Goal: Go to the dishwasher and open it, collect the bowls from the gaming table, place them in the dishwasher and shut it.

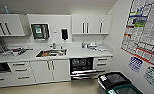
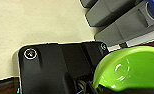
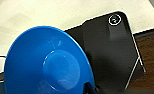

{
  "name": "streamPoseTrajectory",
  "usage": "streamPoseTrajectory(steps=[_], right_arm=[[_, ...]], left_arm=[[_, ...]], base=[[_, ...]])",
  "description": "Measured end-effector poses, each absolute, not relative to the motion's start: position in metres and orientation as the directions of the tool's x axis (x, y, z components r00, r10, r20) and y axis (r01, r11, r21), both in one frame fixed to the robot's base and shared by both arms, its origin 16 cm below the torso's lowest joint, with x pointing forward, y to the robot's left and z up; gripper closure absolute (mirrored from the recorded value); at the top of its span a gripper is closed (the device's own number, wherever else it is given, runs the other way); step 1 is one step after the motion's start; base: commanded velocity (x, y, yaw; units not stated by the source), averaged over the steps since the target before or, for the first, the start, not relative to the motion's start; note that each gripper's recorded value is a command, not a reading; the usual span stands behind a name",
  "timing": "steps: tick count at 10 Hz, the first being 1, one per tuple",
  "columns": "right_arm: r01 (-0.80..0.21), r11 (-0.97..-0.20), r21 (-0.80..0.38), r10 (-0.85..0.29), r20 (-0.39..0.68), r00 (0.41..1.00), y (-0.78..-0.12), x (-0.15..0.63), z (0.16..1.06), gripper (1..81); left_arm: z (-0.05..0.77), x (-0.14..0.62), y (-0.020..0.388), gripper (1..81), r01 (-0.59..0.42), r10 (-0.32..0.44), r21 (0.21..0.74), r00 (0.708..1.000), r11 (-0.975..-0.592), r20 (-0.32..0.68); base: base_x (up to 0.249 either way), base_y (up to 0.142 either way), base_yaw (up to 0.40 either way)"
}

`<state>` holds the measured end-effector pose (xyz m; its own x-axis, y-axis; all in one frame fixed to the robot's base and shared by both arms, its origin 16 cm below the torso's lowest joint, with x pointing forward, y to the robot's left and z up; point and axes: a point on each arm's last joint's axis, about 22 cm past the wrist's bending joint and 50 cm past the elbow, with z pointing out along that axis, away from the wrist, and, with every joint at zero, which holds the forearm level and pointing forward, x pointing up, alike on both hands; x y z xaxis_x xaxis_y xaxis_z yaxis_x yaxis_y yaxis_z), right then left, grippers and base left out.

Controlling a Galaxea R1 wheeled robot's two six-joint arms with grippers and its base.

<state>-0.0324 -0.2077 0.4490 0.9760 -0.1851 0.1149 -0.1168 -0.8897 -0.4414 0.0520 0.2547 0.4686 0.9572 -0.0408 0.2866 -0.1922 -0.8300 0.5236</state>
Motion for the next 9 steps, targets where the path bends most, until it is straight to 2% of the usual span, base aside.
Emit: streamPoseTrajectory(steps=[2,5,9], right_arm=[[-0.117,-0.891,-0.439,-0.181,0.107,0.978,-0.209,-0.039,0.449,81.1],[-0.116,-0.89,-0.441,-0.182,0.112,0.977,-0.208,-0.036,0.449,81.1],[-0.115,-0.89,-0.44,-0.183,0.115,0.976,-0.209,-0.034,0.449,81.1]], left_arm=[[0.467,0.043,0.267,81.1,-0.186,-0.048,0.507,0.961,-0.842,0.273],[0.467,0.043,0.255,81.1,-0.186,-0.042,0.523,0.961,-0.832,0.275],[0.467,0.044,0.263,81.1,-0.186,-0.045,0.513,0.961,-0.838,0.274]], base=[[0.113,0.03,0.0],[0.106,0.07,0.0],[0.104,0.071,0.0]])
